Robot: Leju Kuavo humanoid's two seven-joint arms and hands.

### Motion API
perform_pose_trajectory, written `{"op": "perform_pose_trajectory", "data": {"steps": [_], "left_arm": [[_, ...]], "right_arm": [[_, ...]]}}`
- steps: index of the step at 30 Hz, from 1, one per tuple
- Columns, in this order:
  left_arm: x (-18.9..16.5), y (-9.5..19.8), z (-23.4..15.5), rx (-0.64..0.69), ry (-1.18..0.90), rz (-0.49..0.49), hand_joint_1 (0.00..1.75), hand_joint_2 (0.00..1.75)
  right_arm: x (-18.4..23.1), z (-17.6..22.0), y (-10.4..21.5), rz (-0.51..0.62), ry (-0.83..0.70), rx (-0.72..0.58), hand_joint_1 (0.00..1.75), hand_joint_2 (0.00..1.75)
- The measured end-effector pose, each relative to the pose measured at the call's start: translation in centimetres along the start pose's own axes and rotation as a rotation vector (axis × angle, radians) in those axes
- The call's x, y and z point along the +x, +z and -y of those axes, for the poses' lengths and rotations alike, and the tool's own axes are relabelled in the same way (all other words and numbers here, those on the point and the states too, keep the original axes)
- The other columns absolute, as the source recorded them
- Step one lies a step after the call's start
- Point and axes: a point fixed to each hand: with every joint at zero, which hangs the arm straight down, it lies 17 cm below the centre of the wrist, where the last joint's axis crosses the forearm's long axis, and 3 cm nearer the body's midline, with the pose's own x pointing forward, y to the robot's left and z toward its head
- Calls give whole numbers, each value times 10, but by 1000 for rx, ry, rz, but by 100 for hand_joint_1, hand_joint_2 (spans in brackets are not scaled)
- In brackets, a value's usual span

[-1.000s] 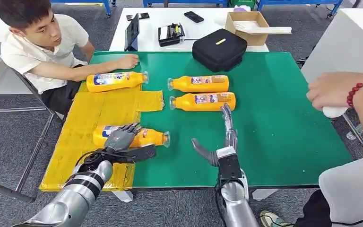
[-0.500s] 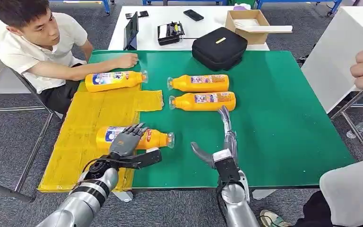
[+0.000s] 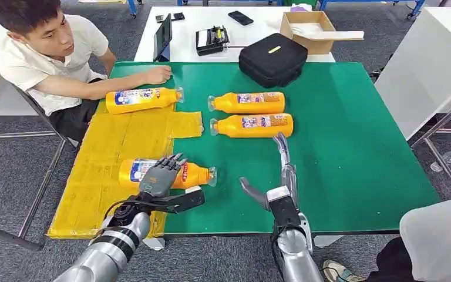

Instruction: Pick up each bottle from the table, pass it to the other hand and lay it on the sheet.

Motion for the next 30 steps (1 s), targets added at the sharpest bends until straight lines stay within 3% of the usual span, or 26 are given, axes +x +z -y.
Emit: {"op": "perform_pose_trajectory", "data": {"steps": [8,13,15,16,19,21,25,30], "left_arm": [[60,4,-33,155,-24,113,0,175],[62,5,-35,162,-22,117,0,175],[98,13,-56,234,37,212,0,175],[146,38,-91,306,475,345,0,175],[164,59,-122,374,688,433,0,175],[168,69,-144,429,750,471,0,175],[171,90,-180,566,722,522,0,175],[171,108,-204,629,811,563,0,175]], "right_arm": [[6,6,5,3,24,-18,0,175],[6,6,5,4,26,-18,0,175],[9,11,6,6,41,-26,0,175],[11,21,14,-17,141,-41,0,175],[11,32,20,-22,529,-31,0,175],[17,37,23,-1,681,-25,0,175],[30,45,23,26,756,-35,0,175],[22,54,28,1,1005,3,0,175]]}}
